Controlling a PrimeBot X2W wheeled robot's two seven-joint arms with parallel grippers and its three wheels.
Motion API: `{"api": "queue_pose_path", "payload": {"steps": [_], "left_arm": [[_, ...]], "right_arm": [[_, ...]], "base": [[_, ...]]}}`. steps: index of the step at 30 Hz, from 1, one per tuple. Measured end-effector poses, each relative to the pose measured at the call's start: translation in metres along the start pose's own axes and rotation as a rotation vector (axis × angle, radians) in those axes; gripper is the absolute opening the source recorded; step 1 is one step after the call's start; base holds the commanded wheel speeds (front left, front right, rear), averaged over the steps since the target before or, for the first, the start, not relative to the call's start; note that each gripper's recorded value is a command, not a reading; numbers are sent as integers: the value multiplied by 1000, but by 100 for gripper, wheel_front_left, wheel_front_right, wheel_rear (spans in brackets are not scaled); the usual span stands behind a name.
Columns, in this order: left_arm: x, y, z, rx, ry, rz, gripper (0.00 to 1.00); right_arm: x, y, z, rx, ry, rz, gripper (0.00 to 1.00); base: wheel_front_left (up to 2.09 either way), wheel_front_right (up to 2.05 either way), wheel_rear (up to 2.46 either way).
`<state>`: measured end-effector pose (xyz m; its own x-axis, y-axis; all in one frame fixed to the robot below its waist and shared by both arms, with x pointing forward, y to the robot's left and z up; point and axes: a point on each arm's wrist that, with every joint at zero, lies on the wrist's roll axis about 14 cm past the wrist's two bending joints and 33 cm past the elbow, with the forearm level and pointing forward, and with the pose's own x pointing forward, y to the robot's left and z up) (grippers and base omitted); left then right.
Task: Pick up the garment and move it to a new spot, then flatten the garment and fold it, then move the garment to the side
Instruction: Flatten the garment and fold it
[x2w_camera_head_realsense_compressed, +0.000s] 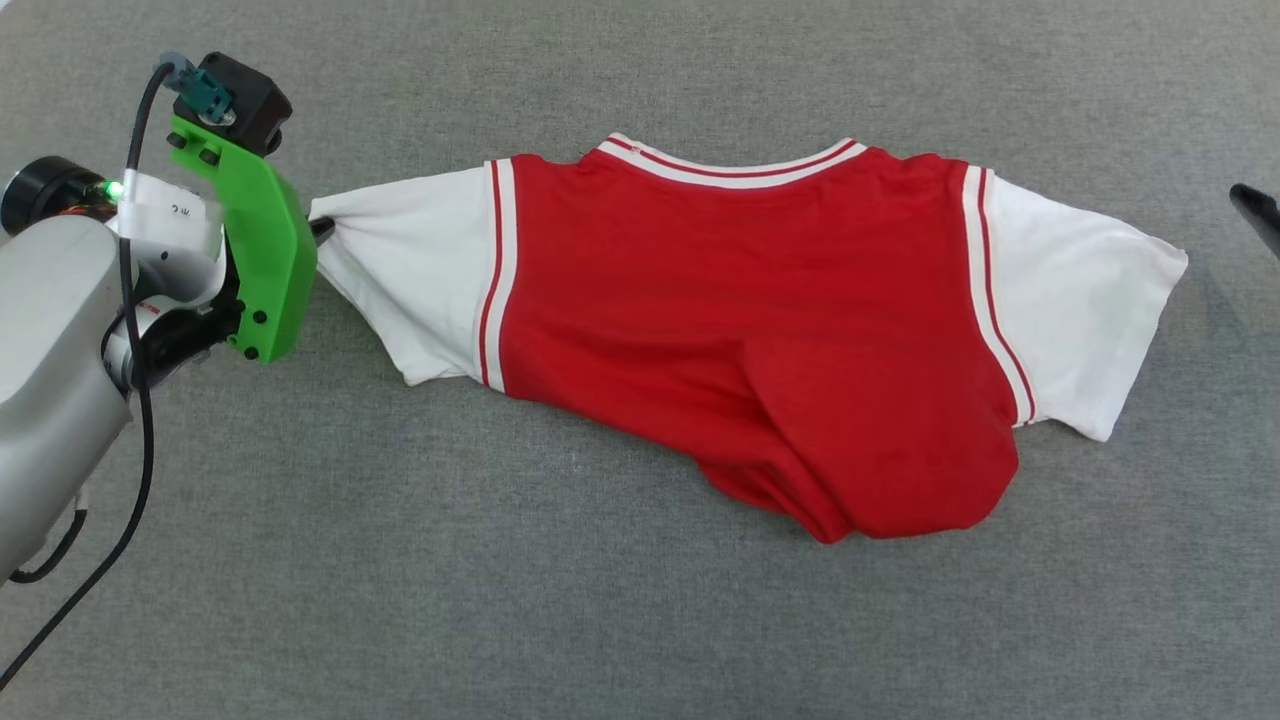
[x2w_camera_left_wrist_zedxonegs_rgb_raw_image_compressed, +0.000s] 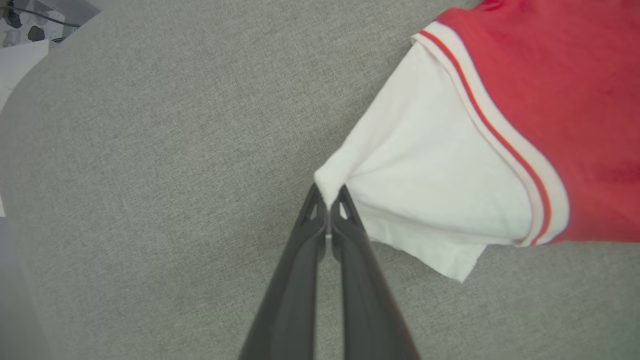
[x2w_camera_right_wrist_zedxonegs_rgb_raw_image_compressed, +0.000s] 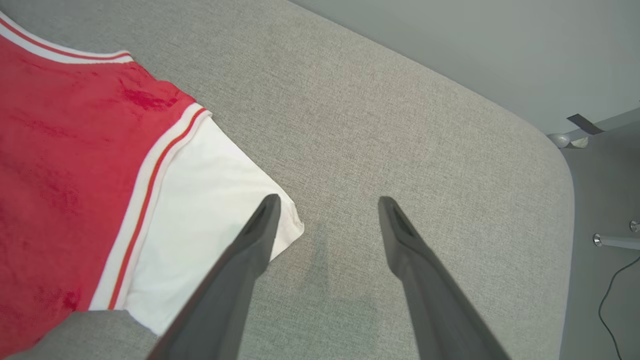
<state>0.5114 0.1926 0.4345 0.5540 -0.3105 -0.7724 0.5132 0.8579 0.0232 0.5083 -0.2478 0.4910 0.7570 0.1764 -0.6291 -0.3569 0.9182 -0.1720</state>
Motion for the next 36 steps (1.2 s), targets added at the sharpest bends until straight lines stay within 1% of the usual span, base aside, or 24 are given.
{"api": "queue_pose_path", "payload": {"steps": [4,7,12,16,19,24,25,26,31,36], "left_arm": [[4,0,3,15,-8,-6,0],[8,0,6,27,-17,-7,0],[16,3,7,32,-21,-8,0],[23,6,2,28,-7,-9,0],[26,7,-3,19,0,-7,0],[28,9,-6,13,6,-2,0],[27,9,-5,14,5,-2,0],[27,9,-5,15,5,0,0],[21,10,1,18,-15,14,0],[4,5,24,37,-107,23,0]], "right_arm": [[14,5,-25,45,184,54,100],[26,8,-35,80,252,81,100],[52,22,-50,114,321,123,100],[69,42,-78,110,410,171,100],[74,46,-98,95,474,178,100],[77,51,-103,112,467,196,100],[77,51,-103,112,457,195,23],[77,51,-103,111,448,194,0],[75,51,-89,130,360,187,0],[64,49,-62,122,223,171,0]], "base": [[0,0,0],[0,0,0],[0,0,0],[0,0,0],[0,0,0],[0,0,0],[0,0,0],[0,0,0],[0,0,0],[0,0,0]]}}
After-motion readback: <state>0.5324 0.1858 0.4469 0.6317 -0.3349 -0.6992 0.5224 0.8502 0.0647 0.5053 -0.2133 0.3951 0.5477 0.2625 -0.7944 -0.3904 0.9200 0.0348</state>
